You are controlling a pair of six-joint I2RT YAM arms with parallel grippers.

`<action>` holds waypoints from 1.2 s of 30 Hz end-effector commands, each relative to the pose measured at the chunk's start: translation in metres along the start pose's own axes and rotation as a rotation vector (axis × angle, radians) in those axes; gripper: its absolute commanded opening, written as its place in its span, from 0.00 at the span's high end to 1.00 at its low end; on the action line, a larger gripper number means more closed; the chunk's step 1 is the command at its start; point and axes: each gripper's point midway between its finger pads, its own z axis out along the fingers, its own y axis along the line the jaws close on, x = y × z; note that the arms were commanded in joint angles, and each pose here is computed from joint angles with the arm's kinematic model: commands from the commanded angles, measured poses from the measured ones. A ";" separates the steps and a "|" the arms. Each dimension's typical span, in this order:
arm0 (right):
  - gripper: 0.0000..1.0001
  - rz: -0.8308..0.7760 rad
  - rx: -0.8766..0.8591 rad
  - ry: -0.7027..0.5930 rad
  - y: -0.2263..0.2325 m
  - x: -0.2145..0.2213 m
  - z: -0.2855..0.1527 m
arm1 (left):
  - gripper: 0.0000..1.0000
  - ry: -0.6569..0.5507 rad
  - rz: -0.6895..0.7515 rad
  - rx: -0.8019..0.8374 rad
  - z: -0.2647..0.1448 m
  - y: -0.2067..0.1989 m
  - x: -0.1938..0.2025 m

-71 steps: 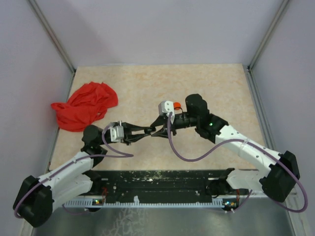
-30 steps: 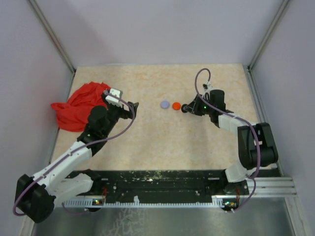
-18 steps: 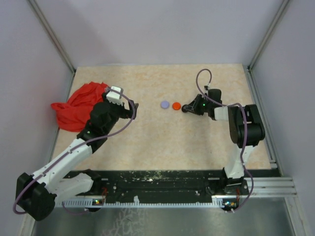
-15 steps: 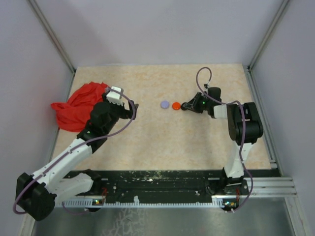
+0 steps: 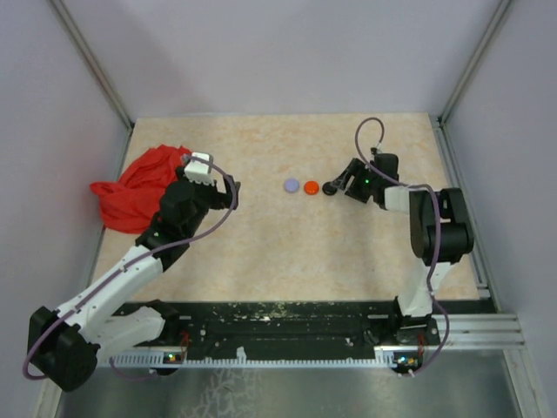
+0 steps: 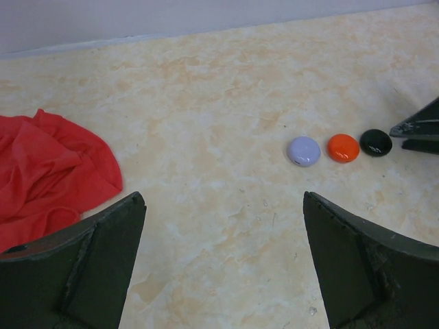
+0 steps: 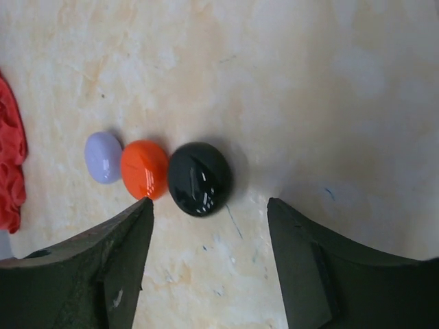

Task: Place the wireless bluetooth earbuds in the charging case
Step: Place the charging case at the center of the board, then reset both arms

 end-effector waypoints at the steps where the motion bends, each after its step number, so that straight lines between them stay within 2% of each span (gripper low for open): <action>1: 0.28 -0.071 0.089 -0.069 -0.003 -0.014 -0.036 | 0.00 -0.069 -0.070 -0.110 -0.003 0.017 -0.028; 3: 0.16 -0.106 0.093 -0.109 0.008 -0.021 -0.059 | 0.00 -0.076 -0.099 -0.158 -0.004 0.024 -0.033; 4: 0.15 -0.126 0.091 -0.127 0.013 -0.022 -0.069 | 0.00 -0.082 -0.118 -0.186 -0.006 0.028 -0.036; 9: 0.14 -0.195 0.064 -0.227 0.040 -0.028 -0.126 | 0.00 -0.143 -0.207 -0.251 -0.020 0.039 -0.052; 19: 0.13 -0.349 -0.036 -0.567 0.090 -0.039 -0.243 | 0.00 -0.267 -0.162 -0.155 -0.069 0.040 -0.070; 28: 0.12 -0.426 -0.058 -0.776 0.097 -0.034 -0.298 | 0.00 -0.325 -0.171 -0.146 -0.088 0.046 -0.069; 36: 0.10 -0.446 -0.072 -0.801 0.100 -0.032 -0.305 | 0.00 -0.311 -0.171 -0.127 -0.085 0.042 -0.064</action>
